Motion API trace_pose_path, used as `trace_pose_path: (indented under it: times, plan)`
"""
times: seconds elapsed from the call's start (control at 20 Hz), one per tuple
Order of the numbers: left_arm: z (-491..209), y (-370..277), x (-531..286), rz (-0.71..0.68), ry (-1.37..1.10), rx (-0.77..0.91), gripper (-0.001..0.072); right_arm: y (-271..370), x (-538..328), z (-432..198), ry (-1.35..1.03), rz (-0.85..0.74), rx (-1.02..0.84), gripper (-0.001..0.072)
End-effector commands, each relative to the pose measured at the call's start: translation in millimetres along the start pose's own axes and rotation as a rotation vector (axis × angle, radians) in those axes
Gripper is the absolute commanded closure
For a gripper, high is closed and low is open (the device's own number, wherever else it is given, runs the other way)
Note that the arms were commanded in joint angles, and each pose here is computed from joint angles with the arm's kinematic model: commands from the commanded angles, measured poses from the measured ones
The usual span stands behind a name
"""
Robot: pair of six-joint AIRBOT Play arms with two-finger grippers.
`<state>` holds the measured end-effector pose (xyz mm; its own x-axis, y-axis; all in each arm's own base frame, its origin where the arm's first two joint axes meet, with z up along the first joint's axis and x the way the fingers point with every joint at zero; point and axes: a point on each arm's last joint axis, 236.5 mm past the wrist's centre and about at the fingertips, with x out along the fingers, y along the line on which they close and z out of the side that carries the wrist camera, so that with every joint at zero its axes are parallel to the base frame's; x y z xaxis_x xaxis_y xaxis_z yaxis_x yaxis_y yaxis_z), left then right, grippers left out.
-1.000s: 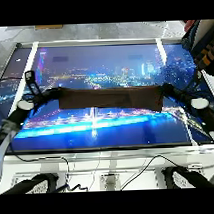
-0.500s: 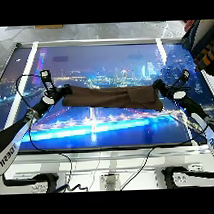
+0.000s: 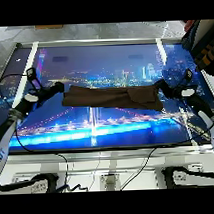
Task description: Fold the clothes and pants, and hang the long-sleeved shirts on hangers.
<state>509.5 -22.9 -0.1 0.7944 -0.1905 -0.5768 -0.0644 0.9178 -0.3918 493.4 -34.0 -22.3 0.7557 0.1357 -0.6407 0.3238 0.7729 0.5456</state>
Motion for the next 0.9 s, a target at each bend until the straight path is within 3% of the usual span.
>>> trace_pose_path:
  times: [0.0, 0.3, 0.55, 0.85]
  plan:
    - [-49, 20, -9, -0.1, 0.274, -0.209, 0.0006, -20, -14, -18, 0.146, 0.014, 0.044, 0.0025]
    - [-62, 26, 34, -0.144, 0.411, -0.326, 0.0001, -32, -26, -33, 0.249, 0.03, 0.088, 0.0025]
    - [-88, 0, 52, -0.235, 0.555, -0.308, 0.0, -27, -29, -42, 0.29, 0.049, 0.093, 0.0026]
    - [-106, -8, 54, -0.242, 0.599, -0.229, 0.0023, -10, -37, -67, 0.4, 0.101, 0.078, 0.0026]
